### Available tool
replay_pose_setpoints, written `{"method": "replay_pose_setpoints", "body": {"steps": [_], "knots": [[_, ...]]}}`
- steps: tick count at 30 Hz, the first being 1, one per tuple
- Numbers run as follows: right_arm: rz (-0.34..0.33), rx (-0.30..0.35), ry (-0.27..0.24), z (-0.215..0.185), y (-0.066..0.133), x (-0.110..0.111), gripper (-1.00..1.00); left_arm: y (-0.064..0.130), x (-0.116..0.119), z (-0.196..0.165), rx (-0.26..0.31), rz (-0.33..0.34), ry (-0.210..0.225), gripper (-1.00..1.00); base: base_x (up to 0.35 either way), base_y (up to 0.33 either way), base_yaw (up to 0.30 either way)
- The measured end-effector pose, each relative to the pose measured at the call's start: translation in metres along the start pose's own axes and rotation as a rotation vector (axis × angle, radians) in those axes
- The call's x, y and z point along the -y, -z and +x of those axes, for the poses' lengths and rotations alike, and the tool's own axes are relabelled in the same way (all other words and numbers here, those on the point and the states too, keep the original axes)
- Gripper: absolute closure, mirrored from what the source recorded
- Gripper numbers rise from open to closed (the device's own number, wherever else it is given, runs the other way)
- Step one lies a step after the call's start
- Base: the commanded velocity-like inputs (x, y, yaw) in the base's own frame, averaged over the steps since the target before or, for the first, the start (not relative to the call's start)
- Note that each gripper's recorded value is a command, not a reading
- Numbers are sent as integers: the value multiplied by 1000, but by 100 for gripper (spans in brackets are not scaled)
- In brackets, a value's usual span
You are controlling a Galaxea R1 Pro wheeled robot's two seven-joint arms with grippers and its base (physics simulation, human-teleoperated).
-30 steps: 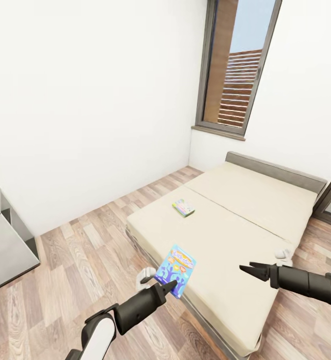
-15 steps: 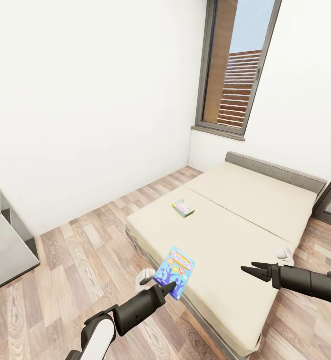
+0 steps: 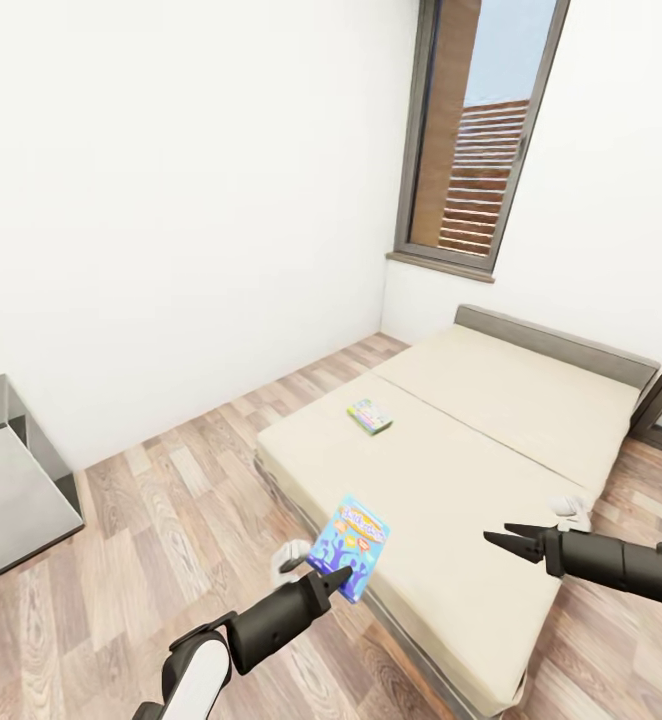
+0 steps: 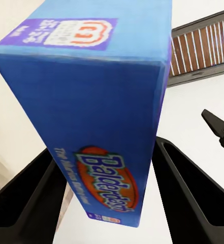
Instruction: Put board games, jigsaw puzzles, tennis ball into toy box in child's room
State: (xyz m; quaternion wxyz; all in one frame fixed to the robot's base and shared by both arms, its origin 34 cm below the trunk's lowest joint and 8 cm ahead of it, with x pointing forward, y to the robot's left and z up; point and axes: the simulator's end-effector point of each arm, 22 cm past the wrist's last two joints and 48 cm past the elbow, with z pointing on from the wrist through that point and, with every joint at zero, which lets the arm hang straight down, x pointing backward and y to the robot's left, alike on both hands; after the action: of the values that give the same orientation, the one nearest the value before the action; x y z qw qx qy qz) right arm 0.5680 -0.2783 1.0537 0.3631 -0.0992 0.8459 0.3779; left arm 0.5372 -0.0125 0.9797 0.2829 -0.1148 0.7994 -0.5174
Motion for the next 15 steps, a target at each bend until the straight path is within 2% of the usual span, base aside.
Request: {"method": "replay_pose_setpoints", "body": {"steps": [10, 15], "knots": [[1, -4, -9, -1, 1, 0, -100, 0, 0, 1, -3, 2, 0, 100, 0, 0, 235], [20, -29, -28, -1, 11, 7, -100, 0, 3, 1, -4, 14, 2, 100, 0, 0, 278]]}}
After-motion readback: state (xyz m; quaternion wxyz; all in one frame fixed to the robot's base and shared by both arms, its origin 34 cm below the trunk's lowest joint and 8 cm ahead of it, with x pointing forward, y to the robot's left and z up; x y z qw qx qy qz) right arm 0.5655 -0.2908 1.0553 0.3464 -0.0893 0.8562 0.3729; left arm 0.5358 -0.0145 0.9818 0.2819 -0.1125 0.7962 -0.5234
